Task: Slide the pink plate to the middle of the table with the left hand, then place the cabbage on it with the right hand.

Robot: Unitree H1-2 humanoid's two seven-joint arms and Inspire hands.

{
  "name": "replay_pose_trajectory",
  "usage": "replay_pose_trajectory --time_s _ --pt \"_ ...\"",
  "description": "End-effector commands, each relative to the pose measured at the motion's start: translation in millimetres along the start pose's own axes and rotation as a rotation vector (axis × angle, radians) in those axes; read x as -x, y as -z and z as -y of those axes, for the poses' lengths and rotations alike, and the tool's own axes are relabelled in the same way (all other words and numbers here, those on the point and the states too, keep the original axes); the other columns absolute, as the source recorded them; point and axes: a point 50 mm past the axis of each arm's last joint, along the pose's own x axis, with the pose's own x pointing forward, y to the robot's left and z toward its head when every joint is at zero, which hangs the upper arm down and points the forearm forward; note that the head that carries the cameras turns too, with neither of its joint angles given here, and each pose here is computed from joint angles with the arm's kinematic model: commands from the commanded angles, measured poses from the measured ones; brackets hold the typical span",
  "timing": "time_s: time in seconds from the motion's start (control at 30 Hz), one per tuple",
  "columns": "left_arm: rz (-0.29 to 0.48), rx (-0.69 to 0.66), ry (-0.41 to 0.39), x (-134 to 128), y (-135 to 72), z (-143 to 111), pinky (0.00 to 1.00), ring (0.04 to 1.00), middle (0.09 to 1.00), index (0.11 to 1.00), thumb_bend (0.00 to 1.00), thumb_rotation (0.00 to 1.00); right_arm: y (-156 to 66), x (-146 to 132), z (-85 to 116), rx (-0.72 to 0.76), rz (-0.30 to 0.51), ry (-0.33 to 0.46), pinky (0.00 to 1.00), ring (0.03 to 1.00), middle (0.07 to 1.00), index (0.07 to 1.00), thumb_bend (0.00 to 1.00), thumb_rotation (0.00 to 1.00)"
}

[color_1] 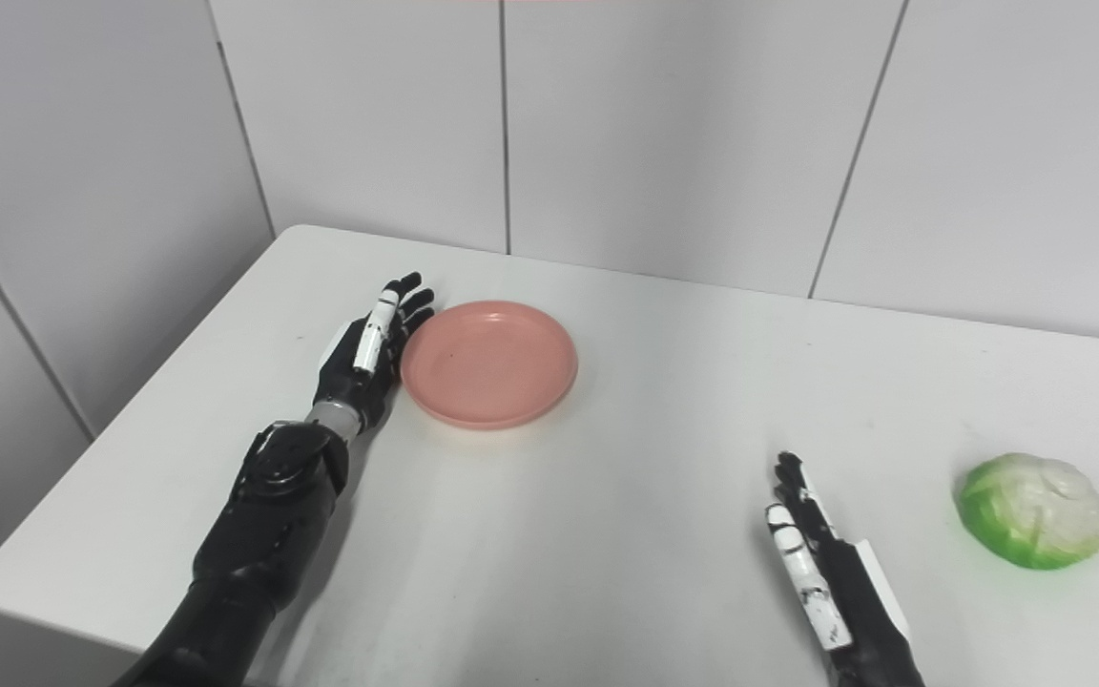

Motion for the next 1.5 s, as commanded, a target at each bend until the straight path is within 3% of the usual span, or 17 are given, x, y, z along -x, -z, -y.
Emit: replay_pose_trajectory --time_s 0.0,0.57,0.8,1.47 --pt "-0.084 0.023 0.129 6 13 30 0.96 0.946 0.942 0.925 0.34 1.00 -2 -6 -7 0.011 0.009 -0.026 1.00 1.000 1.000 1.000 0.30 1.00" --pt "-0.137 0.060 0.239 39 21 58 0.96 0.947 0.952 0.942 0.30 1.00 -3 -10 -18 0.018 -0.007 -0.008 1.00 1.000 1.000 1.000 0.36 1.00" --pt "-0.125 0.070 0.298 57 27 67 0.94 0.944 0.949 0.938 0.34 1.00 -2 -12 -21 0.010 -0.008 -0.009 1.00 1.000 1.000 1.000 0.36 1.00" --pt "-0.146 0.088 0.360 103 46 76 0.94 0.929 0.929 0.918 0.40 1.00 -8 -16 -25 0.003 -0.001 0.005 1.00 1.000 1.000 1.000 0.35 1.00"
